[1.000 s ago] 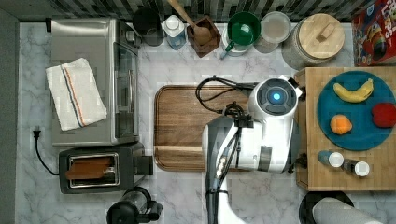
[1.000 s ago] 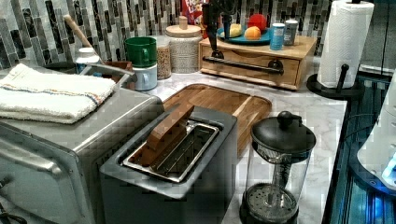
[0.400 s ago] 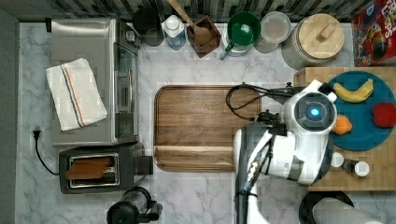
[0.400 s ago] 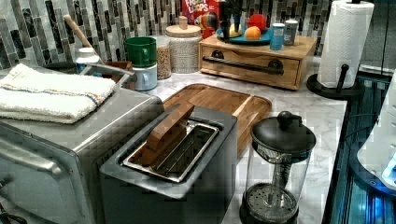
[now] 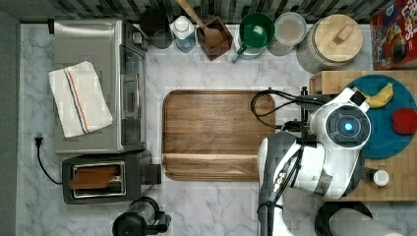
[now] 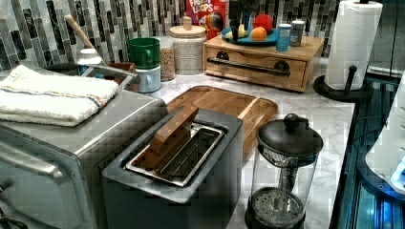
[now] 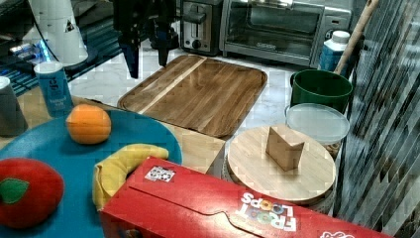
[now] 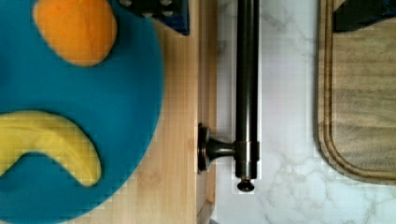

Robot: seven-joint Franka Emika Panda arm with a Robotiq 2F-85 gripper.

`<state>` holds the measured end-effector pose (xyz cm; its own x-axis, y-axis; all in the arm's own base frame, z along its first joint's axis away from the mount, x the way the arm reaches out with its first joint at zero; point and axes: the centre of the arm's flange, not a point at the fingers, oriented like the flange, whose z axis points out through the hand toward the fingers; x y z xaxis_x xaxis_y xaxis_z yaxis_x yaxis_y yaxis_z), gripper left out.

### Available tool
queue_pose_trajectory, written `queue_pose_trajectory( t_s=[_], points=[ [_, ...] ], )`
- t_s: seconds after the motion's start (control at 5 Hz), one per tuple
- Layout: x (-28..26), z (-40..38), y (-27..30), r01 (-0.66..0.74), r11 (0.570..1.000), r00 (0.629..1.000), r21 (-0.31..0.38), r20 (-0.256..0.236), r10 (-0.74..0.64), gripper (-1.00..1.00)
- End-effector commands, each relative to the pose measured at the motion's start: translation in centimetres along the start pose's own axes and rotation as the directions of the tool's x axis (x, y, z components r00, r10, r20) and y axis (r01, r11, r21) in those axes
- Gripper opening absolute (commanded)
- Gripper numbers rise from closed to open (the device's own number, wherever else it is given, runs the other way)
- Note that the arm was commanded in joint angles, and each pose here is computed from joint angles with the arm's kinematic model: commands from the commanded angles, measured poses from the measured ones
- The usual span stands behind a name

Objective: Open the drawer.

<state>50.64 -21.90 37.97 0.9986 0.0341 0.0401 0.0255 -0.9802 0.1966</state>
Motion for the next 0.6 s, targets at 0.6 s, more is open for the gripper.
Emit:
queue_pose_trajectory(
  t_s=[0.6],
  points=[
    [-1.9,8.4,-2.8,0.088,0.996,0.993,-0.009,-0.082,-0.088,1.00]
  ],
)
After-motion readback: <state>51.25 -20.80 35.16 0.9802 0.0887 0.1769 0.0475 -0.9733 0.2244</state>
